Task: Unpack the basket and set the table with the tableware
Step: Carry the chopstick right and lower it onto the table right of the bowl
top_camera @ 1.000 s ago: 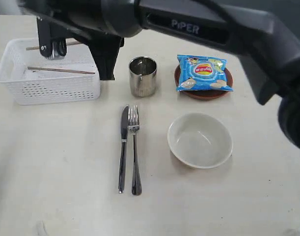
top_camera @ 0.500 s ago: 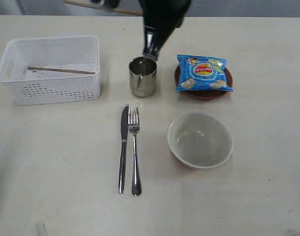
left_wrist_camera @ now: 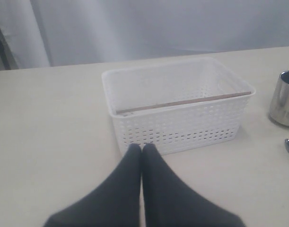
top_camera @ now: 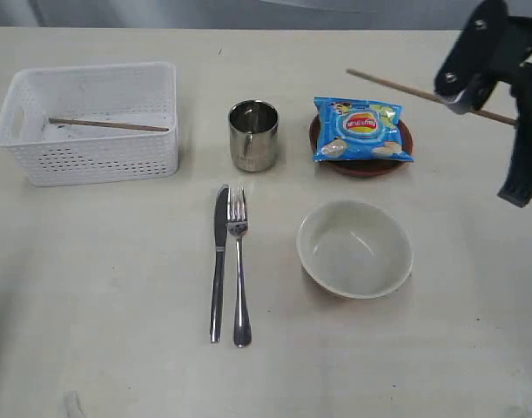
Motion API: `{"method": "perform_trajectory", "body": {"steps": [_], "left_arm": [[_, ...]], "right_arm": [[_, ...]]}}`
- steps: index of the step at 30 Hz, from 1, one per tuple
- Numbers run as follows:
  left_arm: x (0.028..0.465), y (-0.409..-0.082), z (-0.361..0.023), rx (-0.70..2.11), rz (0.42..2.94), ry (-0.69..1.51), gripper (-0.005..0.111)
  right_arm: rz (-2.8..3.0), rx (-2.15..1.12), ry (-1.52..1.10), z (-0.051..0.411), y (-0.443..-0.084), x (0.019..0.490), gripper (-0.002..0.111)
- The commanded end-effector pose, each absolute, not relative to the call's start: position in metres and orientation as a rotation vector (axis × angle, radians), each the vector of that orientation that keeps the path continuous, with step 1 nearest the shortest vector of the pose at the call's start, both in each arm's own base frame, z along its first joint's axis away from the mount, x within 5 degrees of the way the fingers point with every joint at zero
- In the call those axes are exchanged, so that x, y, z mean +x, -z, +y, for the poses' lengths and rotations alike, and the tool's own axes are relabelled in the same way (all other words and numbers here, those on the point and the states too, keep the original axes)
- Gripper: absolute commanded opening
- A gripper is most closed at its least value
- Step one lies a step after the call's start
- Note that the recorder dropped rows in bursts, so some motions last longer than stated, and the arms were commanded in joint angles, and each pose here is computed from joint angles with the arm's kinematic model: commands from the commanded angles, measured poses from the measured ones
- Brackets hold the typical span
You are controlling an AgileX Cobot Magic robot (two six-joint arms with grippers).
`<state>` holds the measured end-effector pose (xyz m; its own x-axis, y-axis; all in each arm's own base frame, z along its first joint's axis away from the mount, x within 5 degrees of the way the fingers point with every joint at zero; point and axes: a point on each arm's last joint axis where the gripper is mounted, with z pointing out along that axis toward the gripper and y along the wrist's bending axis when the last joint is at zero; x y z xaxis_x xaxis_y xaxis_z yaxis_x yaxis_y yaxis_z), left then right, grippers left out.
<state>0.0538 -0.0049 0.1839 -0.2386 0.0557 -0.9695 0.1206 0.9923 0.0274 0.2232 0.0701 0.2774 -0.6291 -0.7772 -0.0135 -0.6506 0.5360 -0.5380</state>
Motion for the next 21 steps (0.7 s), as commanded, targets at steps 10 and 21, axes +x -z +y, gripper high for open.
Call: {"method": "perform_trajectory", "body": {"steps": [10, 21], "left_arm": [[0.054, -0.184, -0.005, 0.121, 1.805, 0.070, 0.000], [0.054, -0.184, -0.005, 0.121, 1.805, 0.070, 0.000]], "right_arm": [[3.175, -0.271, 0.117, 0.039, -0.230, 0.224, 0.000], [3.345, -0.181, 0.103, 0.036, -0.168, 0.236, 0.000]]}}
